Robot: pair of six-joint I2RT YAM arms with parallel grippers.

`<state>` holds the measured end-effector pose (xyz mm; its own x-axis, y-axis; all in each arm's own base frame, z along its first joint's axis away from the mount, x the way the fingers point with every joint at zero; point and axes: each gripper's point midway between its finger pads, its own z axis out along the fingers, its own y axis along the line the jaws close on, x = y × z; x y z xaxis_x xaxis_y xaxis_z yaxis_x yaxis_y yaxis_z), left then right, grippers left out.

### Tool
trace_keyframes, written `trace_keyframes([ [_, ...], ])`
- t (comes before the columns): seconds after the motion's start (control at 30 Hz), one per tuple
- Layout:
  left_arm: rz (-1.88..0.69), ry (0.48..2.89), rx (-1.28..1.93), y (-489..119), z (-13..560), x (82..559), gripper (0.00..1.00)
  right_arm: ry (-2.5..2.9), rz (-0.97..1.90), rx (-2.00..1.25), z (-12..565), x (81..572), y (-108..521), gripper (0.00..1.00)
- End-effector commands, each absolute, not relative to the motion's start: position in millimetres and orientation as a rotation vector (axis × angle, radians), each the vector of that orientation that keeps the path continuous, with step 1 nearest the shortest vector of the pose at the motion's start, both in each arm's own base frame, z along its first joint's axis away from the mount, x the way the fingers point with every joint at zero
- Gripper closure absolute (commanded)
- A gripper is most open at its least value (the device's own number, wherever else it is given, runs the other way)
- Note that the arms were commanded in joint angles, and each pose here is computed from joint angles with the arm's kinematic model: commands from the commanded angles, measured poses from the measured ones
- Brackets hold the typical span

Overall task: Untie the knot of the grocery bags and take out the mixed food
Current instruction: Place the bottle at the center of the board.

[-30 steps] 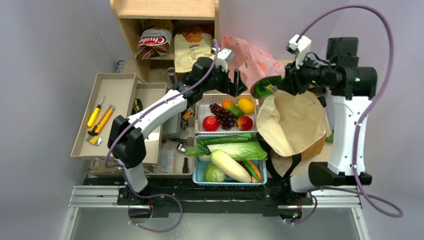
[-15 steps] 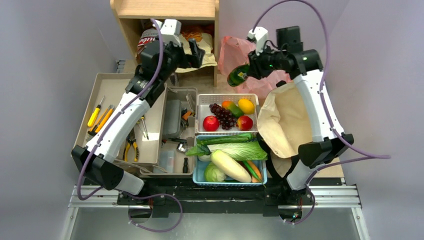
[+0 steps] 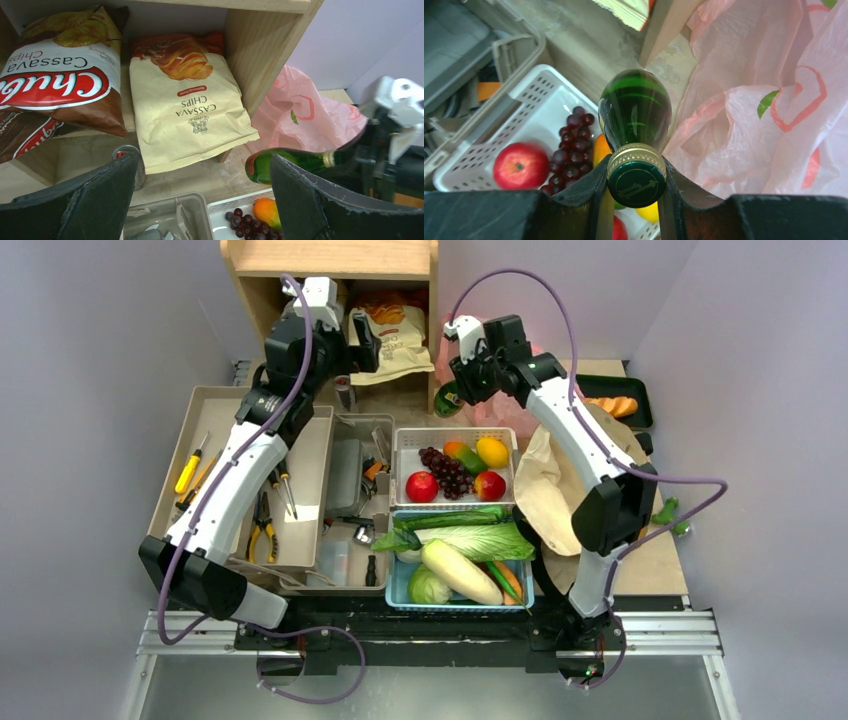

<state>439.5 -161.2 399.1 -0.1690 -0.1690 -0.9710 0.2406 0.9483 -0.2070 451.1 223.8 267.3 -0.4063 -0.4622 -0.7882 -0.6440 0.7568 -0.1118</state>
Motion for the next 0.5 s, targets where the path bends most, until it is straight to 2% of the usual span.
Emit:
trace_keyframes([
  [0.0, -0.355, 1.63, 0.059, -149.2, 427.8, 427.2, 0.0, 1.836, 0.217, -0.73, 324.1, 488.2, 226.6, 1.0],
  [0.23, -0.368, 1.65, 0.065, -149.4, 421.8, 426.5, 0.0, 1.957, 0.233, -0.739, 278.7, 504.3, 228.4, 1.0],
  [0.47, -0.383, 1.677, 0.051, -149.5, 412.2, 424.6, 0.0, 2.02, 0.205, -0.724, 263.4, 523.6, 222.5, 1.0],
])
